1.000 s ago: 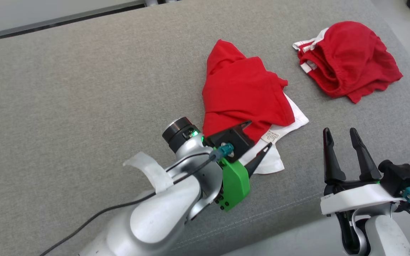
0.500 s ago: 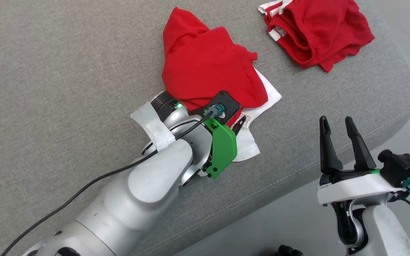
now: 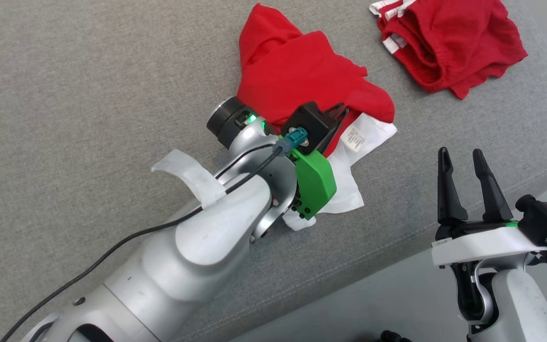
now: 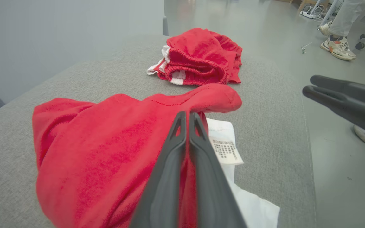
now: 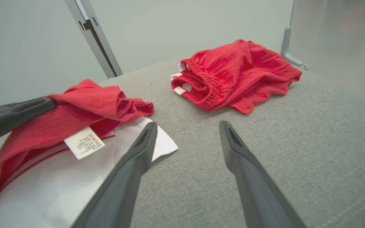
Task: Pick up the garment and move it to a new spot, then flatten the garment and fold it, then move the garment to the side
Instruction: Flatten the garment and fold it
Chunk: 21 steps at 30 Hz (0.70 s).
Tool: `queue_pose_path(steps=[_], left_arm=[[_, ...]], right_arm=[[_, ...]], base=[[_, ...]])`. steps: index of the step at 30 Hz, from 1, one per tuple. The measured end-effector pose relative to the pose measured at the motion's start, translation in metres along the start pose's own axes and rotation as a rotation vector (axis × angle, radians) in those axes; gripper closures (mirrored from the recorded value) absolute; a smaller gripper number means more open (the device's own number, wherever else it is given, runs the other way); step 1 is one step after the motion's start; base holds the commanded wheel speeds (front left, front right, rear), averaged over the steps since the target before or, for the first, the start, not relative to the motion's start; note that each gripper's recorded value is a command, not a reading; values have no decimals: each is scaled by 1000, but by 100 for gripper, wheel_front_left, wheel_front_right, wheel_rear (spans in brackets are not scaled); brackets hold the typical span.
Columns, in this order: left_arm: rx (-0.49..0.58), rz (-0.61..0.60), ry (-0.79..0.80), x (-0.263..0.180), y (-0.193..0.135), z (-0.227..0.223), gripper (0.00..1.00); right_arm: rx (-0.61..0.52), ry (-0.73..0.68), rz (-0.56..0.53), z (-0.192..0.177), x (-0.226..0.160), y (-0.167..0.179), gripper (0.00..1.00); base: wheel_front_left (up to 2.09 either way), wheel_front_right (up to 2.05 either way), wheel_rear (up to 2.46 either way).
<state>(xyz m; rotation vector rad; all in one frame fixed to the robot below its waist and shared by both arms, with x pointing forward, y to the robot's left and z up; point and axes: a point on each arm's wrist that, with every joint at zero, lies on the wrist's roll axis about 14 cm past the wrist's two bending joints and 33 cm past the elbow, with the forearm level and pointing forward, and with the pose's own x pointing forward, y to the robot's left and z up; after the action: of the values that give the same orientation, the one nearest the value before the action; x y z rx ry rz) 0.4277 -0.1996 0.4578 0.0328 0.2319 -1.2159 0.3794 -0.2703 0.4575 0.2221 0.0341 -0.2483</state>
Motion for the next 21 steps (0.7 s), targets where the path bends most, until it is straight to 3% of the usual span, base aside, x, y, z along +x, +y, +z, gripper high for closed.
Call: queue_pose_path(steps=[4,8,16,21], left_arm=[[-49,90,-166,-15,23,35,100],[-124,229,-260,-51,58,40,100],[-225,582,-352,-147,127,22,100],[-290,781,-372,-208,150,1,100]], right_arm=[[-1,-1,15,-2,4,5,0],[2,5,38,-6,9,13,0],[-8,21,116,-17,21,39,0],[-9,29,159,-23,28,55,0]], base=[[0,0,0],[0,0,0],[0,0,0],[0,0,0]])
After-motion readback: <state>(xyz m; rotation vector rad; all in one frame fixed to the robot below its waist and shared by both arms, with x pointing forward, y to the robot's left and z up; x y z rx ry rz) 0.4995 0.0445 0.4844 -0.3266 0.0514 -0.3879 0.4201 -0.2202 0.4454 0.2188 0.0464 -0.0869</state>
